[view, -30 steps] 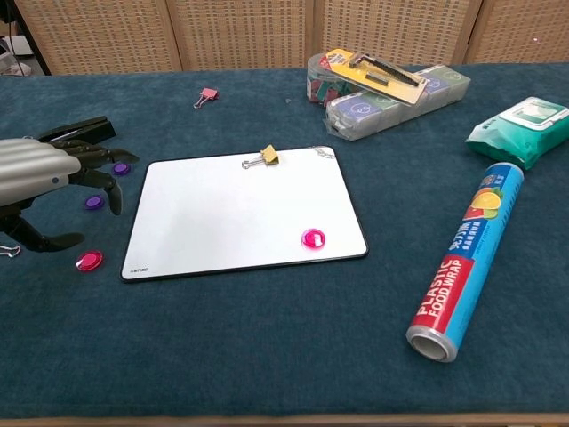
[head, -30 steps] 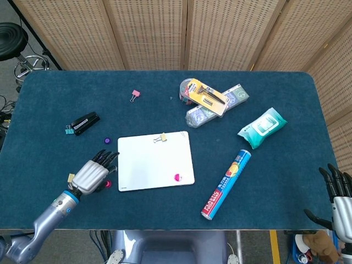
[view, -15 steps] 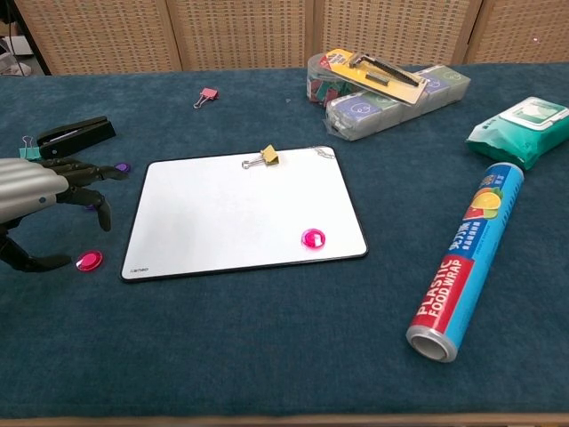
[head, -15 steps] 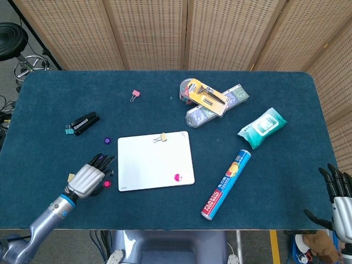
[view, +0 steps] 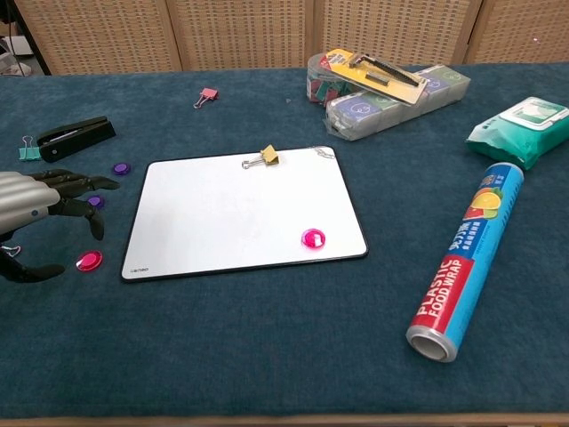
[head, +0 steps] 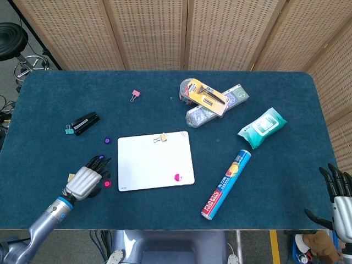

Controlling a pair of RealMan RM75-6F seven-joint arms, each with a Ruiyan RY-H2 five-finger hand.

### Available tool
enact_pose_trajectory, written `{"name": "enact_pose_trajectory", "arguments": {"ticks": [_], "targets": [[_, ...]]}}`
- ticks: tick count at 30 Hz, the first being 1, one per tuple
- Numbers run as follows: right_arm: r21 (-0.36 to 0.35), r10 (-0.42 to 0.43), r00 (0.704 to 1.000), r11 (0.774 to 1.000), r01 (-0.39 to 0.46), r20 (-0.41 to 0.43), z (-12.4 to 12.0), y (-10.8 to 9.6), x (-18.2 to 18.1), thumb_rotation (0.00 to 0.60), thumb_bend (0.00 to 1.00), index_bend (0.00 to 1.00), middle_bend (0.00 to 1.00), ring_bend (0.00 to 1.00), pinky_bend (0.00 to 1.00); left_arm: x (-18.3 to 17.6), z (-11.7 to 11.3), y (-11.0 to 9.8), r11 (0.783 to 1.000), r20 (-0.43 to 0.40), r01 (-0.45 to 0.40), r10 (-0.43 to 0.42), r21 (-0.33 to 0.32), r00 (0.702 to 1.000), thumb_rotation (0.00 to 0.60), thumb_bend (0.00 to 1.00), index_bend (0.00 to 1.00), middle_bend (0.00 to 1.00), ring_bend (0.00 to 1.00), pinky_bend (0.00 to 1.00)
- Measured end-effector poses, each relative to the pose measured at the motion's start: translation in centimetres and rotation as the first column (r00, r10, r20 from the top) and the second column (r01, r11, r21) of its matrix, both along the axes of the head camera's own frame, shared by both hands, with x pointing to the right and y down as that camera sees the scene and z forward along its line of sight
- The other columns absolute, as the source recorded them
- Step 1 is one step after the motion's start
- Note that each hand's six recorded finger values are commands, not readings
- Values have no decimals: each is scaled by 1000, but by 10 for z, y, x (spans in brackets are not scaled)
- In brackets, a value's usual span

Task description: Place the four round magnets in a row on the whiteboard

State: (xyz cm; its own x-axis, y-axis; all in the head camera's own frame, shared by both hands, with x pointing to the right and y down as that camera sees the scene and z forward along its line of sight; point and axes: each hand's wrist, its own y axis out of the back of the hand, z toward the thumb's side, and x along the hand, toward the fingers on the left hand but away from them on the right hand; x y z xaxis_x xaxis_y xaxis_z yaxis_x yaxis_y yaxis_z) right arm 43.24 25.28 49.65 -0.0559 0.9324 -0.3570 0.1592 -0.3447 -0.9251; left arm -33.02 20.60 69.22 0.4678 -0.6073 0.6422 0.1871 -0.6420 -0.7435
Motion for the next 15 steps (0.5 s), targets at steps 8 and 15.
{"name": "enact_pose_trajectory", "arguments": {"ticks": [8, 15], "targets": [[-2, 2, 1000, 1000, -2, -1, 0, 0, 1, 600, 0, 0, 0, 0, 0, 2, 6, 3, 1000, 3, -2, 2, -11, 1000, 600, 311, 376, 0, 0, 0], [-5, 0, 1000, 1000, 0, 0, 1, -1, 0, 600, 0, 0, 0, 0, 0, 4, 9, 3, 1000, -6, 16, -16, -8, 1000, 600, 311, 389, 0, 0, 0]]}}
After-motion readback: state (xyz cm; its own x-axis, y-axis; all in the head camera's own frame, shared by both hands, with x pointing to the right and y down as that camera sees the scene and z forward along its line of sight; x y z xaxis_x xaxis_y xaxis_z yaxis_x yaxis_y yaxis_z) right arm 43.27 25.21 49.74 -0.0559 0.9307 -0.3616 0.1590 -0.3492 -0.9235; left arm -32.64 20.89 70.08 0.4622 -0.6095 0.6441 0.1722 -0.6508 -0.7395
